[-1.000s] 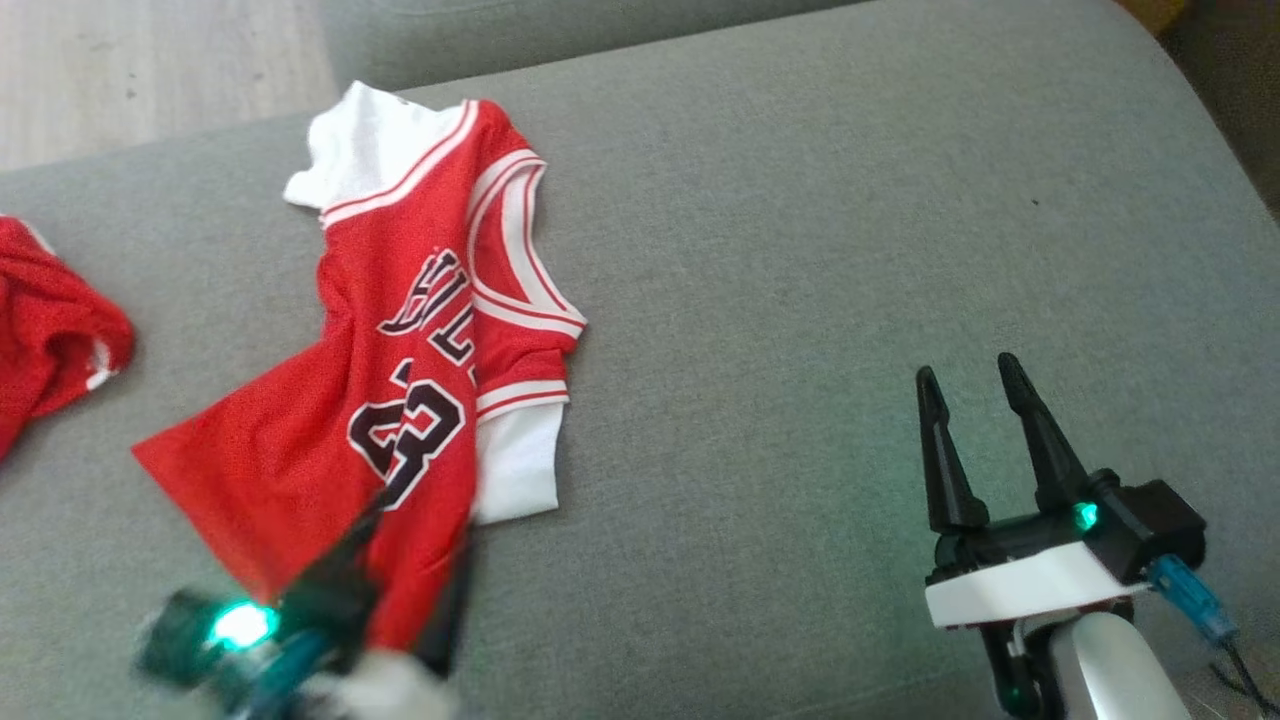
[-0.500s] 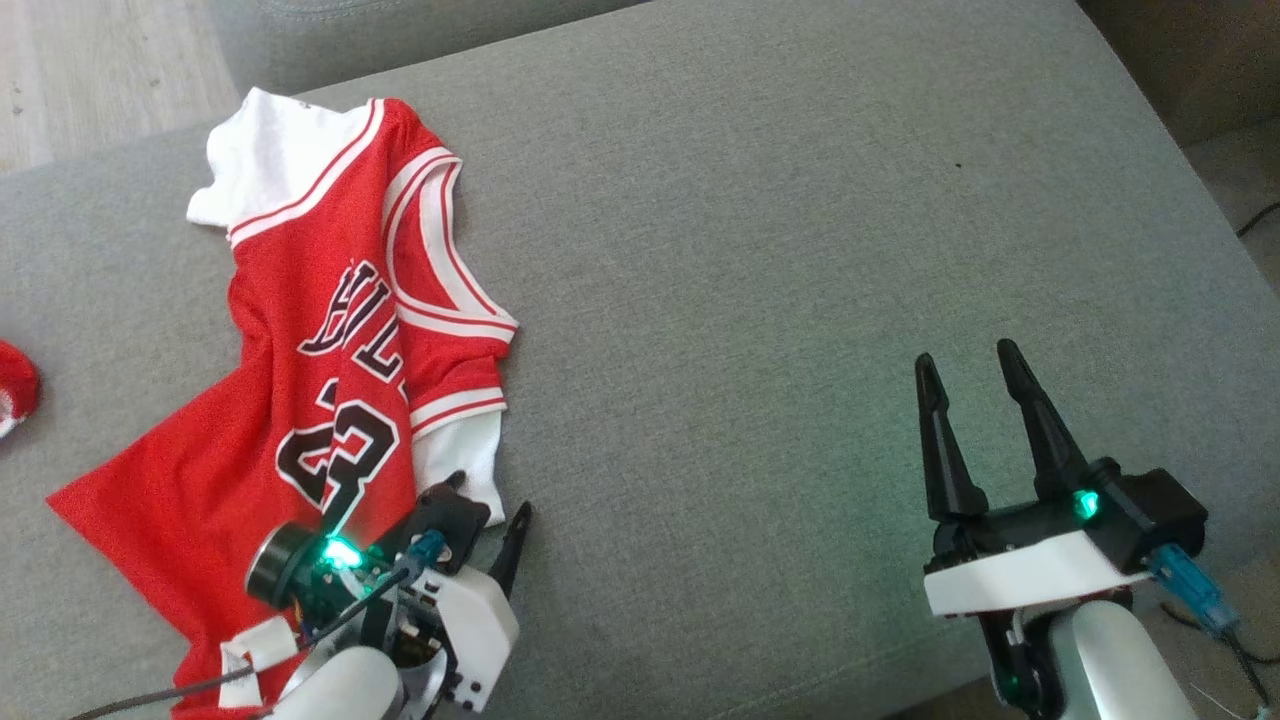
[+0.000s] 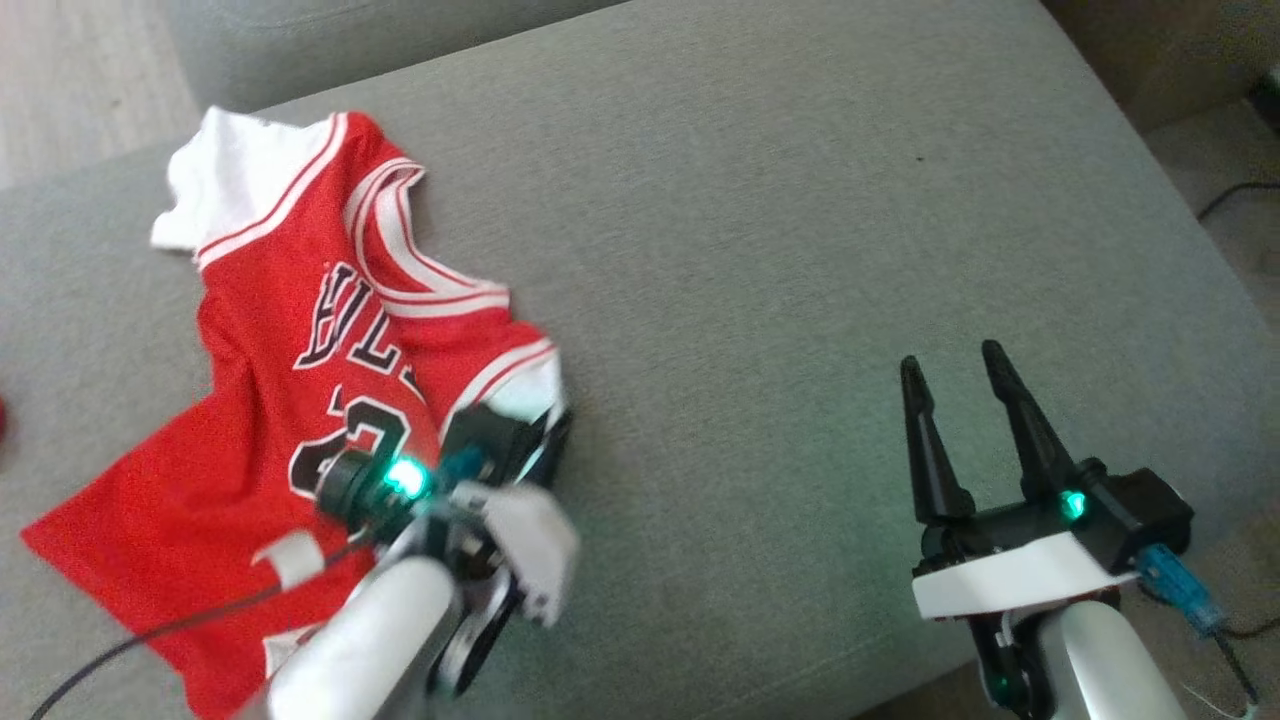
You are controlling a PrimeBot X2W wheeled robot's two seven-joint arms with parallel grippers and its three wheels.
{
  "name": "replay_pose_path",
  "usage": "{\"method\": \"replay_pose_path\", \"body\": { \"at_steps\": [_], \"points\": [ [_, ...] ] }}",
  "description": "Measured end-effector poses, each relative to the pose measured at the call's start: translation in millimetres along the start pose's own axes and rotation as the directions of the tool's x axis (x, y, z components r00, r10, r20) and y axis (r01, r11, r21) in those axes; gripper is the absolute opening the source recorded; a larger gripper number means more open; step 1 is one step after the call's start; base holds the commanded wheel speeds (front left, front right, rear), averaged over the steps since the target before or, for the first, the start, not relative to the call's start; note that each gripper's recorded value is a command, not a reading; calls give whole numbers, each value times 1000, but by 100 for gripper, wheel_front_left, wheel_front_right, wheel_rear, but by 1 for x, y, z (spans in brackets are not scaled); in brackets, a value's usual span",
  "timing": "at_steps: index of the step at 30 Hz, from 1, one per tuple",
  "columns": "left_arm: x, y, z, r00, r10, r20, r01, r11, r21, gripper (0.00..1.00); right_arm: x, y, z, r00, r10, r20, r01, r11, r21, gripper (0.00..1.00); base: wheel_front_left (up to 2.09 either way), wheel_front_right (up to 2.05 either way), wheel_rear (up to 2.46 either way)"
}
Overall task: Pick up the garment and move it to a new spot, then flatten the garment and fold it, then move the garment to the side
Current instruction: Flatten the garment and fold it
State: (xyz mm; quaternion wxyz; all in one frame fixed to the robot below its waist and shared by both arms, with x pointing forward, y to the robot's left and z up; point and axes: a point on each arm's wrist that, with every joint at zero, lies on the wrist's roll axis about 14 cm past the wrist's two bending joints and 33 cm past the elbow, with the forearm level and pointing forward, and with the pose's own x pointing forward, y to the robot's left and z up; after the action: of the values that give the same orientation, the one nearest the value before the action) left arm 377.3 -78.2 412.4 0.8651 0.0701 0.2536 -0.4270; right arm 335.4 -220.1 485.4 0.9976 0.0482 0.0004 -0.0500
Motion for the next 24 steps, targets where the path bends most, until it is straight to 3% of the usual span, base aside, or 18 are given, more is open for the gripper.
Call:
{"method": "replay_pose_path", "body": {
  "at_steps": [6, 13, 18, 21, 23, 24],
  "points": [
    [30, -40, 60, 985, -124, 119, 131, 990, -52, 0, -10, -10, 6, 999, -39, 15, 39, 999, 1, 100, 0, 0, 0],
    [52, -91, 59, 958, -273, 92, 284, 948, -146, 0, -24, -33, 9, 993, -121, 17, 120, 993, 9, 100, 0, 0, 0],
    [53, -126, 67, 903, -415, 106, 427, 850, -308, 0, -34, -46, 9, 985, -171, 10, 171, 985, 8, 100, 0, 0, 0],
    [43, -143, 84, 856, -492, 160, 511, 755, -410, 0, -36, -48, 8, 984, -181, 5, 181, 984, 5, 100, 0, 0, 0],
    [35, -151, 96, 822, -531, 208, 557, 673, -487, 0, -36, -48, 9, 984, -180, 6, 180, 984, 5, 100, 0, 0, 0],
    [35, -152, 97, 824, -526, 211, 554, 669, -496, 9, -35, -48, 9, 984, -180, 6, 180, 984, 5, 100, 0, 0, 0]
  ]
}}
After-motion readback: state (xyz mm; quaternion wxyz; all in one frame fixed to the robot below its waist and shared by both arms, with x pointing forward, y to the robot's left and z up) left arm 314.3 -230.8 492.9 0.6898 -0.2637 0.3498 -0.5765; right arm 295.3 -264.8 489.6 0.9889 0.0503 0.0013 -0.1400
